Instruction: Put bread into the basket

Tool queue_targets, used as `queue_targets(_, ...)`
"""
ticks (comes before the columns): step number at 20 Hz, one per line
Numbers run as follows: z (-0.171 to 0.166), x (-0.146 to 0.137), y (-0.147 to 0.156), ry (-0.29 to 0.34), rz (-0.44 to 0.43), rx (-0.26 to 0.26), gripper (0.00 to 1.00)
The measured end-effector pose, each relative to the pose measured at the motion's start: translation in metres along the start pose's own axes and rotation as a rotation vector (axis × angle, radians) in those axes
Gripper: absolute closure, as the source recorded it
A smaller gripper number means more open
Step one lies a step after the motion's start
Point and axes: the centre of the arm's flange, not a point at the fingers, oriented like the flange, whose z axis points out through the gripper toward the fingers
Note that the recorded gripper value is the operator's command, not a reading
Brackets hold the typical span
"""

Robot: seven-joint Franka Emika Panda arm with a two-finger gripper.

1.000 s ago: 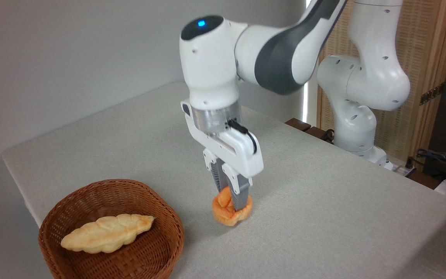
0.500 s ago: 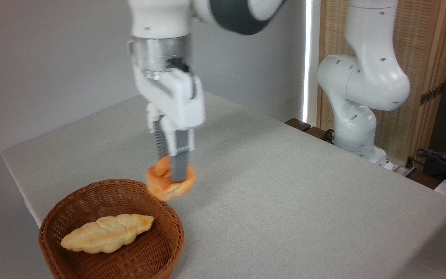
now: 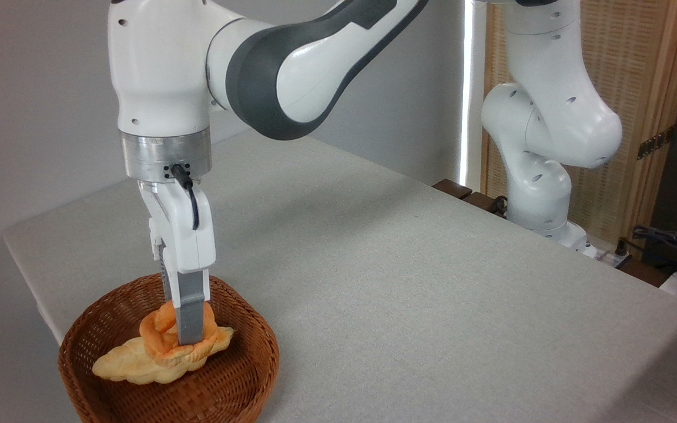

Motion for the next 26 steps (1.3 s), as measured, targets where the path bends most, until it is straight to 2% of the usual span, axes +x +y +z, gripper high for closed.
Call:
queue_targets(5,-0.001,-0.001,-0.002,-0.017,0.015,0.019,0.00)
queue_targets(17,-0.003,-0.001,-0.003,-0.016,0.013,0.022,0.00)
queue_targets(19,-0.003,-0.003,-0.002,-0.025,-0.007,0.011,0.00)
queue_targets(22,-0.016,-0.014,-0.001,-0.062,-0.049,-0.034,0.00)
queue_targets(26,-0.062,-0.031,0.013,-0.088,-0.094,-0.103,0.00)
